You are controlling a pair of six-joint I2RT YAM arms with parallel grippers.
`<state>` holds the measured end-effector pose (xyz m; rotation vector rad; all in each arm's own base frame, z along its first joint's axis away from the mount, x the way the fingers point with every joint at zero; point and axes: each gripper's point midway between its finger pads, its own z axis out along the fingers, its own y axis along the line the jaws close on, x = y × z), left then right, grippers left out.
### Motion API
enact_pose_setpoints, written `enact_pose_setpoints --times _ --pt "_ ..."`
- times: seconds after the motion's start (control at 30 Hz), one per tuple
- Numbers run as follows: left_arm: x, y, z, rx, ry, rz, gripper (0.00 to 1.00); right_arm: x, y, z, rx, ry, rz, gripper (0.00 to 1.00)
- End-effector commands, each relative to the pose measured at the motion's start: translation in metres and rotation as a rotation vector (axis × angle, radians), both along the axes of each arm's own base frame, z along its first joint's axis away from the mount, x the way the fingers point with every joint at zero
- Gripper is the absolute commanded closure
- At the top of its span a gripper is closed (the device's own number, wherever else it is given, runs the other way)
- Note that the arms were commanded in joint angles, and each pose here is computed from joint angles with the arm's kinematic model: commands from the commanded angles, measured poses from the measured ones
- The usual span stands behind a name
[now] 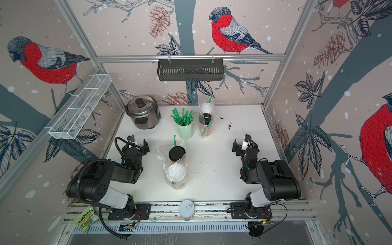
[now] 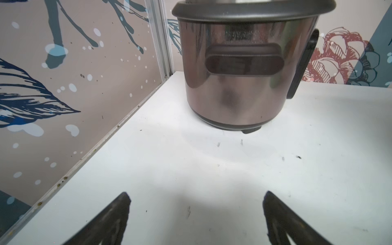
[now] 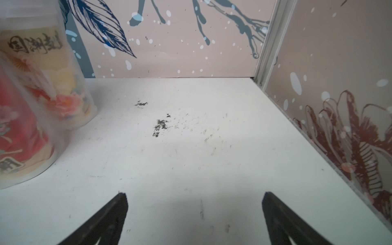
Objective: Pack milk tea into plastic carrier bags
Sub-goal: Reset both arms
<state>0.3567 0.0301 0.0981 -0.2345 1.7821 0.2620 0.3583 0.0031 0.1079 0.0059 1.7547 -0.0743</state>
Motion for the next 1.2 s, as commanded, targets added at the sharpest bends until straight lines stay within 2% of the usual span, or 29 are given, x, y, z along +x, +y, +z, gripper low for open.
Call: enact_pose_setpoints --times 0.0,0.27,1.17 --pt "0.017 -0.005 0.027 0.001 -0.081 -0.034 0.04 0.011 -0.005 0.02 0.0 -0.067 -0.009 0.0" --pt "0.02 -0.002 0.025 -0.026 -0.069 -0.047 0.01 0.017 -0.016 0.016 0.052 -0.032 -0.032 0.0" --pt "0.019 -0.002 0.025 -0.031 -0.069 -0.044 0.01 0.017 -0.016 0.017 0.05 -0.036 -0.039 0.0"
